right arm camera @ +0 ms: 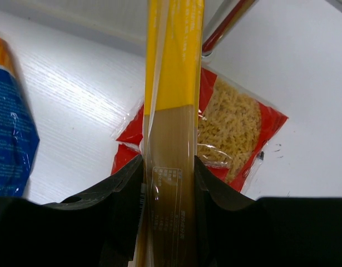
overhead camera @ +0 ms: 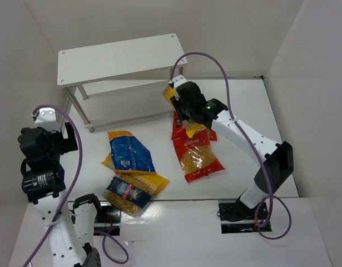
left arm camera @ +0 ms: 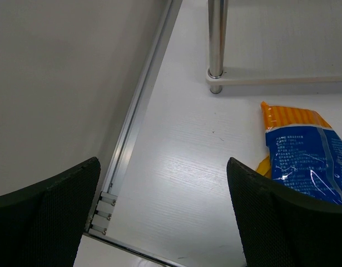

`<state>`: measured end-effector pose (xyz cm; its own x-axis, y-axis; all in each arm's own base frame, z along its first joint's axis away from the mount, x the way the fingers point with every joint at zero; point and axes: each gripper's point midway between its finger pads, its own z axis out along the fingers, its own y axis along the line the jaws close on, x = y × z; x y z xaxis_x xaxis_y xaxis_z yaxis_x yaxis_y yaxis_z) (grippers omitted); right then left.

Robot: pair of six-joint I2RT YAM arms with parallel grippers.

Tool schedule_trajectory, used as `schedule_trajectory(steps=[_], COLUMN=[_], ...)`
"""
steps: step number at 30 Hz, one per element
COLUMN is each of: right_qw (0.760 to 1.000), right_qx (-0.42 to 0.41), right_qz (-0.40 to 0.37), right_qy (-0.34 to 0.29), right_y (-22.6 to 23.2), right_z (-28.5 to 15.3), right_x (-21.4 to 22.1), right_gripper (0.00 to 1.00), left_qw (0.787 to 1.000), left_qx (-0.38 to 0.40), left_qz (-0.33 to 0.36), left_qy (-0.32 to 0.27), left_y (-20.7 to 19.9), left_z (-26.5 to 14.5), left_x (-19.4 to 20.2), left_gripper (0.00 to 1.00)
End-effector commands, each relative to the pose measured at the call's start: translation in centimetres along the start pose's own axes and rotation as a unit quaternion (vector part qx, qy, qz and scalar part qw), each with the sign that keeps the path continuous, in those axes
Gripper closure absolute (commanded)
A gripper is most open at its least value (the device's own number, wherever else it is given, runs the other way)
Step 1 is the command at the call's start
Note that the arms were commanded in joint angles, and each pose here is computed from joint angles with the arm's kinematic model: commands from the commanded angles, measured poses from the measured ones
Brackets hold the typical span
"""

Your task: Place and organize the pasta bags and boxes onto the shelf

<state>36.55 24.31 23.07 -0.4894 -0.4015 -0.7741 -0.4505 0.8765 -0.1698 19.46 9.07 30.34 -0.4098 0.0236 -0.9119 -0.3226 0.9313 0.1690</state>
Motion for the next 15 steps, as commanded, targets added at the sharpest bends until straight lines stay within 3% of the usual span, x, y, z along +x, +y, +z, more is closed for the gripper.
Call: schedule_trajectory(steps=[1,9,15], right_qw=[0.985,0.987,0.987], right_qx=[0.038,0.039,-0.019], right_qz=[0.049,0.051,0.032], right_qy=[-0.161,-0.144,-0.157], right_y=[-1.9,-0.7,0.6], right_z=[-3.6,-1.5,-5.0], right_x=[-9.8,-8.3,-10.5], right_gripper=[1.0,1.0,1.0], left_qw=[0.999,1.0,1.0], left_qx=[-0.025,-0.027,-0.027], left_qz=[0.003,-0.001,-0.001], left_qy=[-0.023,-0.013,-0.013], left_y=[1.0,1.0,1.0], left_z=[-0.3,0.1,0.1], left_x=[-1.2,-0.5,-0.5], left_gripper=[0.0,0.0,0.0])
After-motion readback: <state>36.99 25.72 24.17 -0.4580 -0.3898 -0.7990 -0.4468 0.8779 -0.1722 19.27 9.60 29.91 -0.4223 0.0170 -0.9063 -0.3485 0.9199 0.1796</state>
